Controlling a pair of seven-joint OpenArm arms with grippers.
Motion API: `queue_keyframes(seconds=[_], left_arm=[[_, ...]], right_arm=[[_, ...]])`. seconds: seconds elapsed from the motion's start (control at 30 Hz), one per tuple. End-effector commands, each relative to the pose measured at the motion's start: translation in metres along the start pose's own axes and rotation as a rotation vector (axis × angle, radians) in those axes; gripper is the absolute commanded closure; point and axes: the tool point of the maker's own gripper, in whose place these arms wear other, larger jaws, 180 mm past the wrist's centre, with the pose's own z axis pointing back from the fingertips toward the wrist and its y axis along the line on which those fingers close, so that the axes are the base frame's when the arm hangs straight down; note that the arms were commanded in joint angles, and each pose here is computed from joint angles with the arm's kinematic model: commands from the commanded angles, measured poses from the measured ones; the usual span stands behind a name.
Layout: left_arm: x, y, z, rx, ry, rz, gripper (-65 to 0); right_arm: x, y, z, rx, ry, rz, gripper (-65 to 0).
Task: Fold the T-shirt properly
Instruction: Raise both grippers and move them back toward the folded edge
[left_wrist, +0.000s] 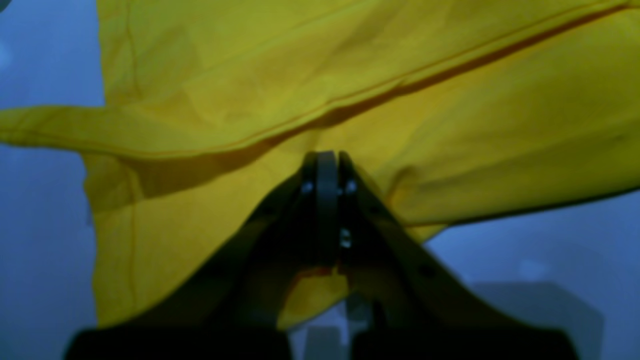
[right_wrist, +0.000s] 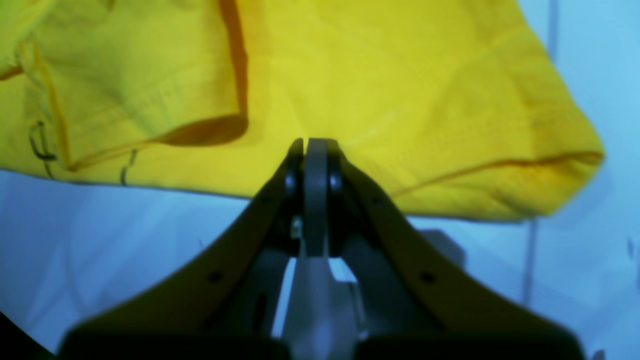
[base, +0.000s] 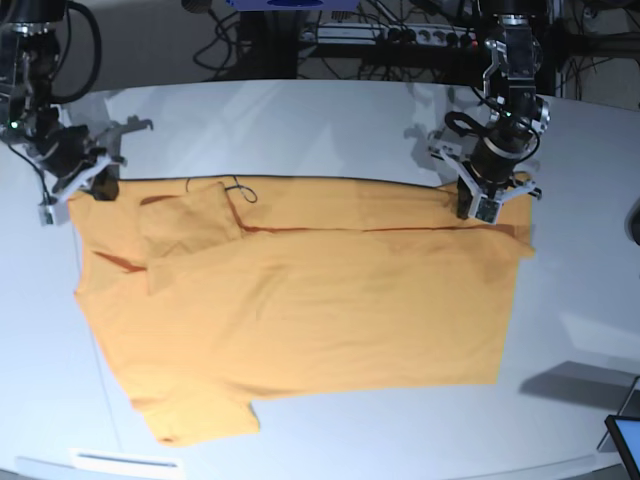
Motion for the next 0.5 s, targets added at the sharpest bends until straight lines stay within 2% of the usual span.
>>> queue_keyframes(seconds=[0.0, 0.47], left_arm=[[-0.028, -0.005, 0.007, -0.015, 0.115, -0.039, 0.0], [-0.023, -0.017, 0.033, -0.032, 0.093, -0.084, 0.0]], right_arm=[[0.004, -0.006, 0.007, -0.019, -0.007, 0.019, -0.1], [-0.010, 0.014, 0.029, -0.001, -0.011, 0.045, -0.1]])
